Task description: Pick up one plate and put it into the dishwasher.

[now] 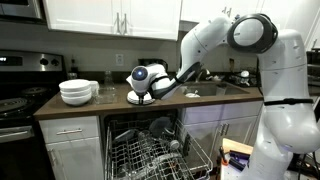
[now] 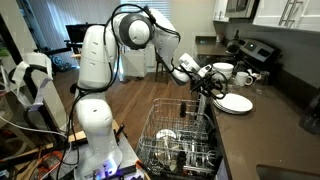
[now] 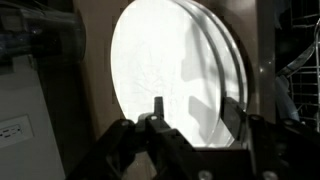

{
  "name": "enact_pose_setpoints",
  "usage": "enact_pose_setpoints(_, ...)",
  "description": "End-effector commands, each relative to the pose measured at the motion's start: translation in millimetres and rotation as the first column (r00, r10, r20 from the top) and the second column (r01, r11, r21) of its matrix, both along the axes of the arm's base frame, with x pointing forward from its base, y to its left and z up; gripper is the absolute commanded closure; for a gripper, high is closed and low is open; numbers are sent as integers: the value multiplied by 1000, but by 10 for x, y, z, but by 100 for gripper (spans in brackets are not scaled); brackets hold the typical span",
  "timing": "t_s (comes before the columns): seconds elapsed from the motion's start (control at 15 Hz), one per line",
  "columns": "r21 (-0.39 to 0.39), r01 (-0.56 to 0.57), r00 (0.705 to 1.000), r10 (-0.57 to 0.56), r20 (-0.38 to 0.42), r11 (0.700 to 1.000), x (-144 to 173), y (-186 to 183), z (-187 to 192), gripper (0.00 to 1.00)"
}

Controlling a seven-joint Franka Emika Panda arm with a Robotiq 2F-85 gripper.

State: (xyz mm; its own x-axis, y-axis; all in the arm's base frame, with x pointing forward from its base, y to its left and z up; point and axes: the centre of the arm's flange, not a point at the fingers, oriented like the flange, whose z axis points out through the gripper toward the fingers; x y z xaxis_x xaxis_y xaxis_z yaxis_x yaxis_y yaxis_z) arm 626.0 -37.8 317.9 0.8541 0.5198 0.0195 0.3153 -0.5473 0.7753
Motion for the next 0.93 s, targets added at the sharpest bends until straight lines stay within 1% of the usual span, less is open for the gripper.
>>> enact_pose_setpoints(0.0, 22, -11, 1000, 11, -25, 1000, 4, -43, -52, 65)
enact_pose_setpoints(0.13, 24, -12, 999, 13, -31, 1000, -3, -42, -85, 80)
enact_pose_setpoints(0.33, 28, -16, 999, 17, -37, 999, -5, -39, -113, 84)
enact_pose_setpoints(0.4, 30, -17, 999, 18, -39, 999, -6, -38, -124, 93)
enact_pose_setpoints(0.47, 31, -18, 999, 19, -41, 999, -5, -39, -132, 95)
enact_pose_setpoints(0.53, 31, -18, 999, 19, -41, 999, -6, -40, -132, 93)
enact_pose_setpoints(0.6, 32, -20, 999, 21, -41, 999, -8, -35, -130, 99)
enact_pose_setpoints(0.67, 31, -23, 999, 24, -40, 999, -13, -24, -117, 97)
enact_pose_setpoints(0.87, 12, -35, 999, 36, -34, 999, -39, 52, -61, 96)
